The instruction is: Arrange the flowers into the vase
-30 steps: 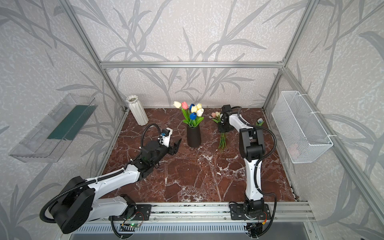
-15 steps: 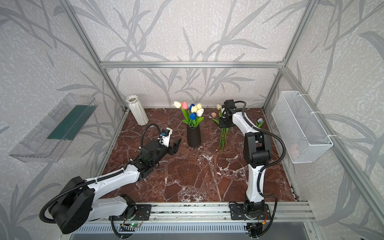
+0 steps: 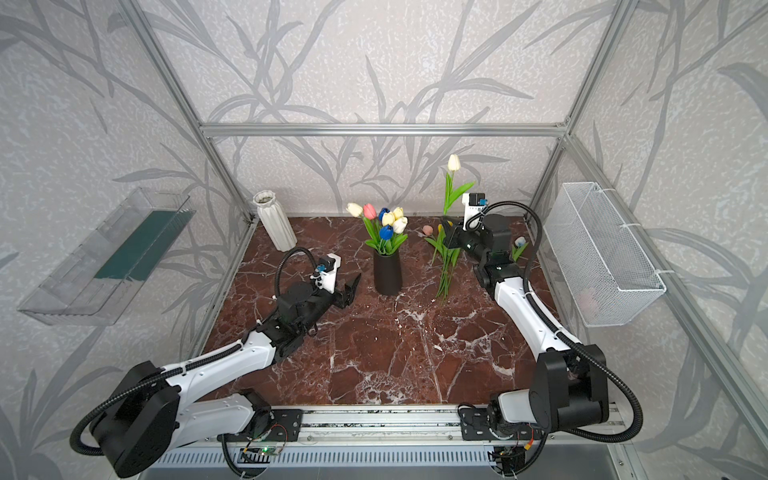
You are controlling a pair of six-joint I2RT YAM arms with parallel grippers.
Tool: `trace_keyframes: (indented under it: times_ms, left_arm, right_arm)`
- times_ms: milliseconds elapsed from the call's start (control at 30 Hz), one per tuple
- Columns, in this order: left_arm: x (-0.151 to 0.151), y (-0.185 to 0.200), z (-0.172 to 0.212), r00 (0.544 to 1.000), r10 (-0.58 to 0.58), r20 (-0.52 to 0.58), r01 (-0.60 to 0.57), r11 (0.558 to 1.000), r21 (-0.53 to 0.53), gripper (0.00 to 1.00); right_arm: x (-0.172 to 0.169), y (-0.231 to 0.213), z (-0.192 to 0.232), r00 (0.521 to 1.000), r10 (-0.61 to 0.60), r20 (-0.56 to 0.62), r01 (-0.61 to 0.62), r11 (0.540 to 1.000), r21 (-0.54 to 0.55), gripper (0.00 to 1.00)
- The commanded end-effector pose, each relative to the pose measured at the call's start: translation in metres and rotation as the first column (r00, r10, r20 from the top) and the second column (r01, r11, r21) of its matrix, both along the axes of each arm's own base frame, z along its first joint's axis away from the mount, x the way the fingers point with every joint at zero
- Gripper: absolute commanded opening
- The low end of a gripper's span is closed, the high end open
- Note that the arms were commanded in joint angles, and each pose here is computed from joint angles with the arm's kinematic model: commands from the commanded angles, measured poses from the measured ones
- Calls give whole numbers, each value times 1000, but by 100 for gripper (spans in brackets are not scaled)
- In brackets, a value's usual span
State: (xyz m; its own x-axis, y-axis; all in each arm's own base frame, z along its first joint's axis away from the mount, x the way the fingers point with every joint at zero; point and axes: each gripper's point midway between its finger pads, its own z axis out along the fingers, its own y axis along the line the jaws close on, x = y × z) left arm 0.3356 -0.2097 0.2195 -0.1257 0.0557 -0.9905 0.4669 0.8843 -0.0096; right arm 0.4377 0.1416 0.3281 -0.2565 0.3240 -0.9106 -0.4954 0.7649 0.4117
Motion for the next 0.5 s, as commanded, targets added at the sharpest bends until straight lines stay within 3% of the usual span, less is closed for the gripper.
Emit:
trace_keyframes:
  times_ms: [0, 133, 467]
  left_arm:
    - [6, -3, 15, 999, 0, 36, 1, 1000, -27, 72]
    - [4, -2, 16, 999, -2, 36, 3, 1000, -27, 72]
    - [1, 2, 14, 1000, 8, 28, -7, 1000, -24, 72]
  right_arm:
    - [-11, 14, 50, 970, 100, 221, -143, 972, 187, 0]
    - [-5, 18, 58, 951, 111, 290, -195, 941, 278, 0]
    - [12, 50, 45, 954, 106, 282, -187, 942, 279, 0]
